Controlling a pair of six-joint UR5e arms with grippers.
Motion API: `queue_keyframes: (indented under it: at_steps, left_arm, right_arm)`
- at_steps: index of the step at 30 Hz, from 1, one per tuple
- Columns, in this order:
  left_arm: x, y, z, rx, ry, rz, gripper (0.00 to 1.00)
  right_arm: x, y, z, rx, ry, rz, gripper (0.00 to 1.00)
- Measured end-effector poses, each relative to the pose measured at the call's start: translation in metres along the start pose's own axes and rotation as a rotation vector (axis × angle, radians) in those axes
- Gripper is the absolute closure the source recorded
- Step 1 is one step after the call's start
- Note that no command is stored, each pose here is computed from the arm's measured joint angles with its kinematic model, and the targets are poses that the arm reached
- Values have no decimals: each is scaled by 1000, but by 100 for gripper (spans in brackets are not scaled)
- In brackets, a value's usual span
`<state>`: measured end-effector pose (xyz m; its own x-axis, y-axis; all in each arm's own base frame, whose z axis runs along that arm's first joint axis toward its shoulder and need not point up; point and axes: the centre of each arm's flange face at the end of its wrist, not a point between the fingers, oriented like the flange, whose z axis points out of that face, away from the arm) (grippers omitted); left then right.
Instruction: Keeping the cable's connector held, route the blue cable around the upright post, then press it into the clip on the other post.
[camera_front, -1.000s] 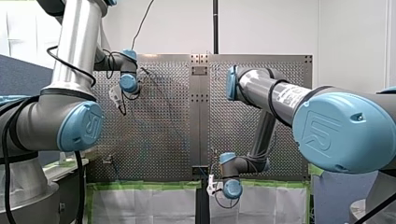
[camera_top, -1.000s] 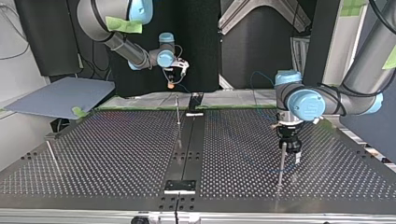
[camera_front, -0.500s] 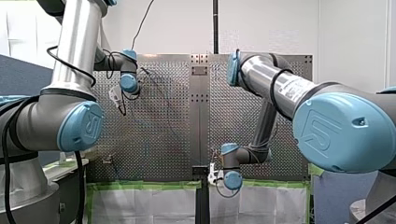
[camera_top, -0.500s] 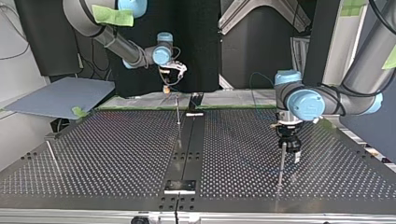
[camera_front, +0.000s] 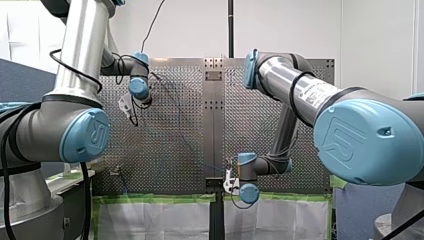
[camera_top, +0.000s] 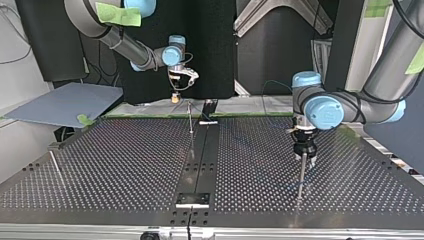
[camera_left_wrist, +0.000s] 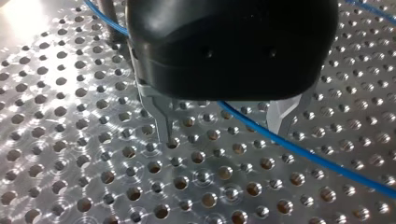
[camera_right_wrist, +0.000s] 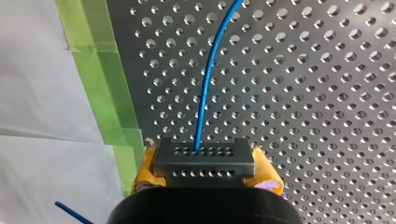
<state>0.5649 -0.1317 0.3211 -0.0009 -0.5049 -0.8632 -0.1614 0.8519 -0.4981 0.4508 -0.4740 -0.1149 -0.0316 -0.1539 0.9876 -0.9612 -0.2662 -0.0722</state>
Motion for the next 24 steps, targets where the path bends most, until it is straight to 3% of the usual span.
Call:
queue_keyframes:
  at_steps: [10, 19, 24]
  left_arm:
    - [3, -1, -3, -11, 13, 2, 0]
    - [4, -2, -5, -16, 21, 4, 0]
    - [6, -3, -7, -20, 34, 8, 0]
  right_arm:
    - [-8, -3, -9, 6, 1, -26, 100]
    - [-23, 1, -25, 5, 8, -26, 100]
    - [-47, 10, -37, -6, -2, -26, 100]
